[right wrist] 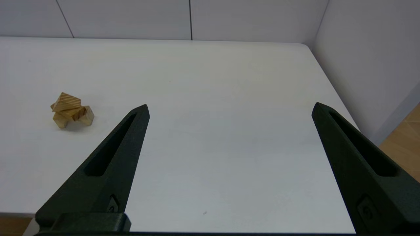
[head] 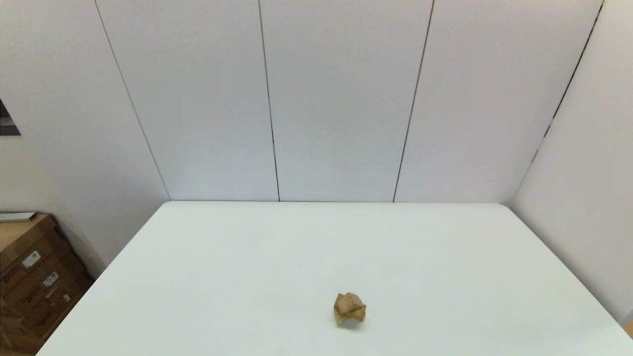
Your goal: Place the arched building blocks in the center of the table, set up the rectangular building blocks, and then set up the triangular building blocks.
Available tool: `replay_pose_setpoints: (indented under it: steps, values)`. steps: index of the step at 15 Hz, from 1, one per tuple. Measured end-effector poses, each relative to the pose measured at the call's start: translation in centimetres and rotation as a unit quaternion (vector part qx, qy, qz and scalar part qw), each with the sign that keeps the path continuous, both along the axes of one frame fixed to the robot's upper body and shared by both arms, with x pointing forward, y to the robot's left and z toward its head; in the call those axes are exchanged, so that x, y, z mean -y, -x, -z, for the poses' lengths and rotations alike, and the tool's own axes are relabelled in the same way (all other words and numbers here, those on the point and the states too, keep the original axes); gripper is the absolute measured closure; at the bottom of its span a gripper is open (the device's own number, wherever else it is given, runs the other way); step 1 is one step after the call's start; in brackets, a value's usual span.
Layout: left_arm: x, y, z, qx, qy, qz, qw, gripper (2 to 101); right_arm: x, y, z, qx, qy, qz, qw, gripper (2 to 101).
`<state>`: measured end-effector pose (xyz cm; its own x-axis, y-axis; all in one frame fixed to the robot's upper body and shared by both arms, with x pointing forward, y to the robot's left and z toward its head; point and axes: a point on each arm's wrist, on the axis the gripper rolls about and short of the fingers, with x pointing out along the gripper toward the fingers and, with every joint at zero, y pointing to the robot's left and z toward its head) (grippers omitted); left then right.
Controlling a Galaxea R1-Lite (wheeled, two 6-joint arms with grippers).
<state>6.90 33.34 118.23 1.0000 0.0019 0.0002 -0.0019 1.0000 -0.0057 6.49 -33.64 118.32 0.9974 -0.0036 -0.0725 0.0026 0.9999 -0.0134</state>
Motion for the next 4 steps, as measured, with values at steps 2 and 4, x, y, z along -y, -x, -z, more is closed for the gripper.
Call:
replay_pose_setpoints:
  steps: [2,4]
  values:
    - [0.0,0.0,0.0,0.0,0.0,0.0,1.0,5.4,0.0,0.0,0.0,0.0,-0.001,0.0,1.0,4.3]
    - [0.0,0.0,0.0,0.0,0.0,0.0,1.0,5.4,0.0,0.0,0.0,0.0,-0.001,0.0,1.0,4.3]
